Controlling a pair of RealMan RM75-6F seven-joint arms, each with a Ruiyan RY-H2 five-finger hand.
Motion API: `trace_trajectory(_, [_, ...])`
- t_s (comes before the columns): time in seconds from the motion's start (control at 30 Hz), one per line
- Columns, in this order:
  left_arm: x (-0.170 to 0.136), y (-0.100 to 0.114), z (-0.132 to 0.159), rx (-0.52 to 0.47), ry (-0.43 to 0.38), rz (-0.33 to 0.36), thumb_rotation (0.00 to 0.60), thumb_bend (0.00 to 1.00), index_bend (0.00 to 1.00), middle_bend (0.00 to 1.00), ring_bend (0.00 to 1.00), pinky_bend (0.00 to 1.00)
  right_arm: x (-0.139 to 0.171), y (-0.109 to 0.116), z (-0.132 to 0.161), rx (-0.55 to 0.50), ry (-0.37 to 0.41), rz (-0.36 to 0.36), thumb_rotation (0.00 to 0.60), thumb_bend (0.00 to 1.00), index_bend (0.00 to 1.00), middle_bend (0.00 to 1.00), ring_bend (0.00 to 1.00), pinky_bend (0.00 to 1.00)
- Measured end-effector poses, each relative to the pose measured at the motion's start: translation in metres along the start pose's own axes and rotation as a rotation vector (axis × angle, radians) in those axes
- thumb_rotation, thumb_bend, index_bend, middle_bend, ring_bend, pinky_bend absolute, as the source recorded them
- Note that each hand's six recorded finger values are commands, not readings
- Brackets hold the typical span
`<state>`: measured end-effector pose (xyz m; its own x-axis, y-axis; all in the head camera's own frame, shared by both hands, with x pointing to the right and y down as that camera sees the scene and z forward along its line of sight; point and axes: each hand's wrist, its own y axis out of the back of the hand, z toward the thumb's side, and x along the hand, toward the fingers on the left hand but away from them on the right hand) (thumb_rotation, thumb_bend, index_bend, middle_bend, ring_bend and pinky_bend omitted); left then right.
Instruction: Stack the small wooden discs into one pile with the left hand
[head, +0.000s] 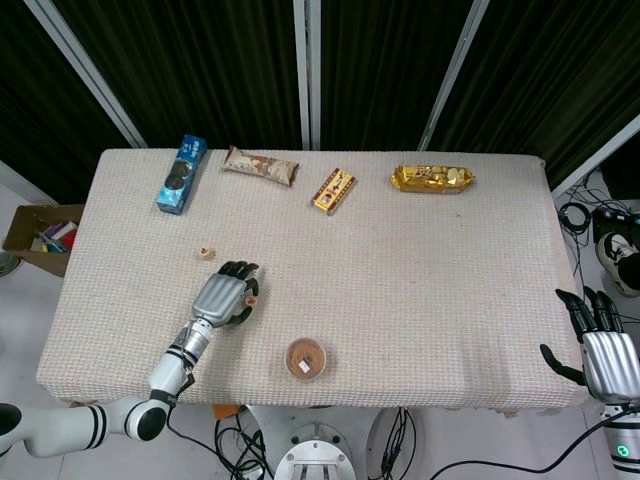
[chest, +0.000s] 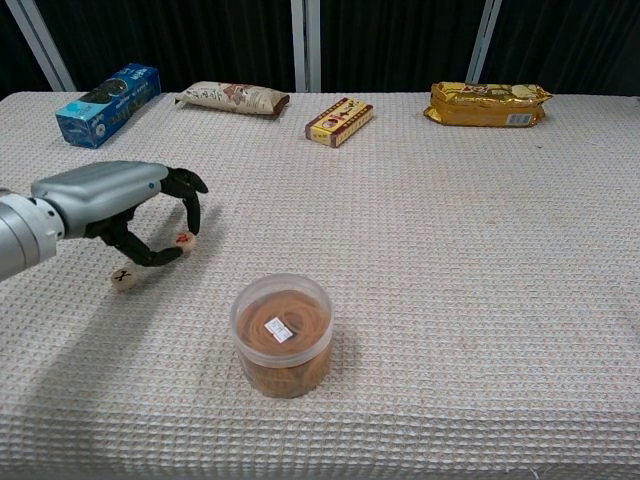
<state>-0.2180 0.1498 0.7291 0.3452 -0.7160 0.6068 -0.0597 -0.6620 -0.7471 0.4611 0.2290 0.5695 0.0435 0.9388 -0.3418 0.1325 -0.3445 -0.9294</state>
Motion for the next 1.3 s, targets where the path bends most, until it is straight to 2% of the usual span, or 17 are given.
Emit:
trace_trajectory(0.23, [0.012,0.043,-0.029,-0.039,0.084,0.119,0.6,0.41,0.49,0.12,0.09,0.12,-0.001,-0.001,0.003,0.0,0.009,0.002,0.6,0.22,0.12,0.18,0.0,0.03])
trace_trajectory(0.4, [0.025,0.056,-0.062,-0.041,0.178,0.148,0.6,0.4,0.48,0.12,0.09,0.12,-0.002,-0.002,0.003,-0.002,0.007,0.005,0.6,0.22,0.12,0.18,0.0,0.03])
trace_trajectory(0.53, [0.033,0.055,-0.087,-0.034,0.248,0.14,0.6,0.4,0.47,0.12,0.09,0.12,-0.002,-0.003,0.004,0.0,0.007,0.007,0.6,0.22,0.12,0.18,0.0,0.03])
trace_trajectory(0.67, [0.039,0.048,-0.099,-0.039,0.286,0.12,0.6,0.39,0.46,0.12,0.09,0.12,-0.004,-0.003,0.005,0.004,0.006,0.01,0.6,0.22,0.12,0.18,0.0,0.03])
trace_trajectory(1.3, [0.041,0.043,-0.111,-0.042,0.32,0.082,0.6,0.37,0.44,0.12,0.09,0.12,-0.003,-0.002,0.006,0.005,0.0,0.008,0.6,0.22,0.12,0.18,0.0,0.03])
